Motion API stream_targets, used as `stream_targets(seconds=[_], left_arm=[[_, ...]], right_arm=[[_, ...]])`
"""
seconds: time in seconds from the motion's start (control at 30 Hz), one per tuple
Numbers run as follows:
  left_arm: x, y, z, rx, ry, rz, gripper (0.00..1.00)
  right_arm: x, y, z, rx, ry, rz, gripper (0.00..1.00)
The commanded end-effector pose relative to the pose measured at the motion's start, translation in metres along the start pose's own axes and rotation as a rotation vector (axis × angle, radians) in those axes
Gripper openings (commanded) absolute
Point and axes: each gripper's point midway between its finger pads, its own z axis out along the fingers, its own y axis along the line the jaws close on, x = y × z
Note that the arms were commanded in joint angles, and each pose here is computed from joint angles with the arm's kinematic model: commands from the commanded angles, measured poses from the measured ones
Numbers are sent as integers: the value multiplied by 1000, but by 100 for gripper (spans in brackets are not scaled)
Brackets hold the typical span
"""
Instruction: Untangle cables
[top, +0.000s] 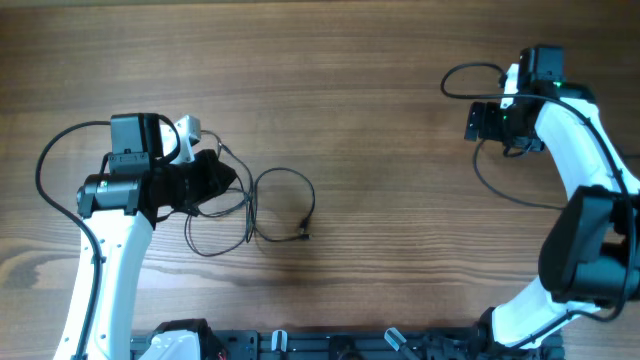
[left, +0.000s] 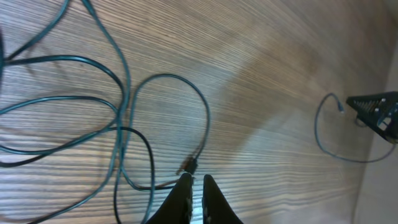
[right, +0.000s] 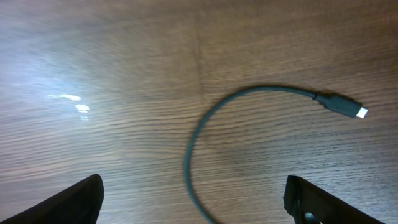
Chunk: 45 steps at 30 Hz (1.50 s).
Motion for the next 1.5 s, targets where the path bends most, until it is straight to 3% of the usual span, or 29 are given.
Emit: stream_targets(seconds=[0.0, 0.4, 1.2, 1.33, 1.47], left_arm=[[-1, 12, 1, -73, -20, 27, 9], [-2, 14, 0, -84, -25, 27, 9], [-2, 14, 0, -84, -24, 26, 9], [-2, 14, 0, -84, -24, 26, 9], [-2, 14, 0, -84, -24, 26, 9]], right_arm=[[8, -10, 17, 66, 45, -30, 95], [17, -9, 44, 64, 101, -20, 82], [34, -8, 62, 58, 115, 50, 80], [37, -8, 65, 58, 115, 50, 72], [36, -8, 65, 57, 110, 50, 51]])
